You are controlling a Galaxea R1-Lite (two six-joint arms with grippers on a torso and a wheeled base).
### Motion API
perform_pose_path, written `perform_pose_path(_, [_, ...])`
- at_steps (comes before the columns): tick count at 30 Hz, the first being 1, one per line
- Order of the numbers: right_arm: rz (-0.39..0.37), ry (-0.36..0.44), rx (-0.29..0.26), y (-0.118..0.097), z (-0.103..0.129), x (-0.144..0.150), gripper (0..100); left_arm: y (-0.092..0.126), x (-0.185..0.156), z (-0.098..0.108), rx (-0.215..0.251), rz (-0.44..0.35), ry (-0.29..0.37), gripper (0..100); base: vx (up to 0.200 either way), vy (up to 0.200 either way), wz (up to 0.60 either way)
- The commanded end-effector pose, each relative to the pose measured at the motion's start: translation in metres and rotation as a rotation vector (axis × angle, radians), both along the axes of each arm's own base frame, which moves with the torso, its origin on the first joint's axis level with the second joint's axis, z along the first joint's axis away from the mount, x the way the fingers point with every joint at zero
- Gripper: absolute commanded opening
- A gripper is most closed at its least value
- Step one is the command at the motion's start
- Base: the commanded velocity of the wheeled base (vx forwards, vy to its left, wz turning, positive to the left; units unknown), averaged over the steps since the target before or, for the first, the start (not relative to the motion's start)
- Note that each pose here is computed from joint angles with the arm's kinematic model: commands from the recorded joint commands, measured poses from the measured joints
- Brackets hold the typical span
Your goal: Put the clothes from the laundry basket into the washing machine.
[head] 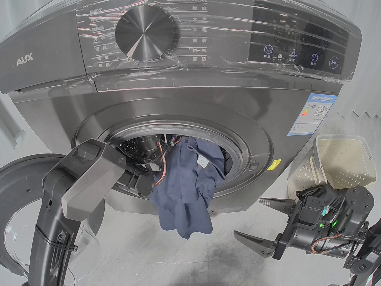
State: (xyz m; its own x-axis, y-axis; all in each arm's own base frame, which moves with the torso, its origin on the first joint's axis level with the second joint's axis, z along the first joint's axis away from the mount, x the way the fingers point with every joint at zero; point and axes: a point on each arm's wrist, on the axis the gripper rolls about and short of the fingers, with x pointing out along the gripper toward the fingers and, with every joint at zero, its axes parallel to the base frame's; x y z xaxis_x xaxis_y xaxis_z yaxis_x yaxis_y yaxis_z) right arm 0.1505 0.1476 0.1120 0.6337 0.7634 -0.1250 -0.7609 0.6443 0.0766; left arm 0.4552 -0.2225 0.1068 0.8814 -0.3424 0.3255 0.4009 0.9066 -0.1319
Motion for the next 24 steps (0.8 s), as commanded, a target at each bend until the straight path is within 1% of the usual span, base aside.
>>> perform_pose_path(1, [0.003,0.002,-0.002,0.001,-0.001,0.000,100,0.011,0.020,-0.017,-0.023,0.071,0.053,0,0.000,0.000,0.00])
perform_pose_path(2, [0.003,0.003,-0.001,0.001,-0.001,0.000,100,0.011,0.019,-0.019,-0.018,0.070,0.062,0,0.000,0.000,0.00])
perform_pose_path(4, [0.003,0.002,-0.002,0.001,-0.001,0.000,100,0.009,0.015,-0.026,-0.005,0.063,0.101,0,0.000,0.000,0.00])
perform_pose_path(5, [0.003,0.003,-0.001,0.001,-0.001,0.000,100,0.008,0.013,-0.027,0.000,0.059,0.113,100,0.000,0.000,0.00])
perform_pose_path(8, [0.003,0.002,-0.002,0.001,-0.001,0.000,100,0.006,0.002,-0.031,-0.010,0.035,0.199,100,0.000,0.000,0.00])
perform_pose_path(9, [0.003,0.004,-0.002,0.000,-0.001,0.000,100,0.004,-0.007,-0.032,-0.009,0.018,0.265,100,0.000,0.000,0.00])
perform_pose_path(11, [0.003,0.004,-0.002,0.000,-0.001,0.000,100,0.006,-0.021,-0.030,0.009,-0.010,0.356,100,0.000,0.000,0.00])
perform_pose_path(13, [0.003,0.004,-0.002,0.000,-0.001,0.000,100,0.006,-0.033,-0.026,0.020,-0.042,0.410,100,0.000,0.000,0.00])
perform_pose_path(14, [0.003,0.003,-0.003,0.000,-0.001,0.000,100,0.006,-0.039,-0.025,0.033,-0.067,0.439,100,0.000,0.000,0.00])
perform_pose_path(15, [0.003,0.004,-0.004,0.000,-0.001,0.000,100,0.006,-0.042,-0.024,0.040,-0.079,0.449,100,0.000,0.000,0.00])
perform_pose_path(16, [0.003,0.004,-0.002,0.000,-0.001,0.000,100,0.006,-0.051,-0.021,0.058,-0.110,0.478,100,0.000,0.000,0.00])
perform_pose_path(19, [0.002,0.004,-0.002,0.000,-0.001,0.000,100,0.006,-0.066,-0.018,0.093,-0.161,0.537,100,0.000,0.000,0.00])
perform_pose_path(20, [0.002,0.004,-0.004,0.000,-0.001,0.000,100,0.004,-0.072,-0.019,0.105,-0.180,0.557,100,0.000,0.000,0.00])
perform_pose_path(21, [0.003,0.004,-0.004,0.000,-0.001,0.000,100,0.005,-0.072,-0.019,0.106,-0.182,0.558,100,0.000,0.000,0.00])
perform_pose_path(22, [0.003,0.003,-0.003,0.000,-0.001,0.000,100,0.002,-0.078,-0.024,0.123,-0.204,0.585,100,0.000,0.000,0.00])
perform_pose_path(24, [0.002,0.003,-0.003,0.000,-0.001,0.000,100,0.000,-0.083,-0.029,0.137,-0.214,0.601,100,0.000,0.000,0.00])
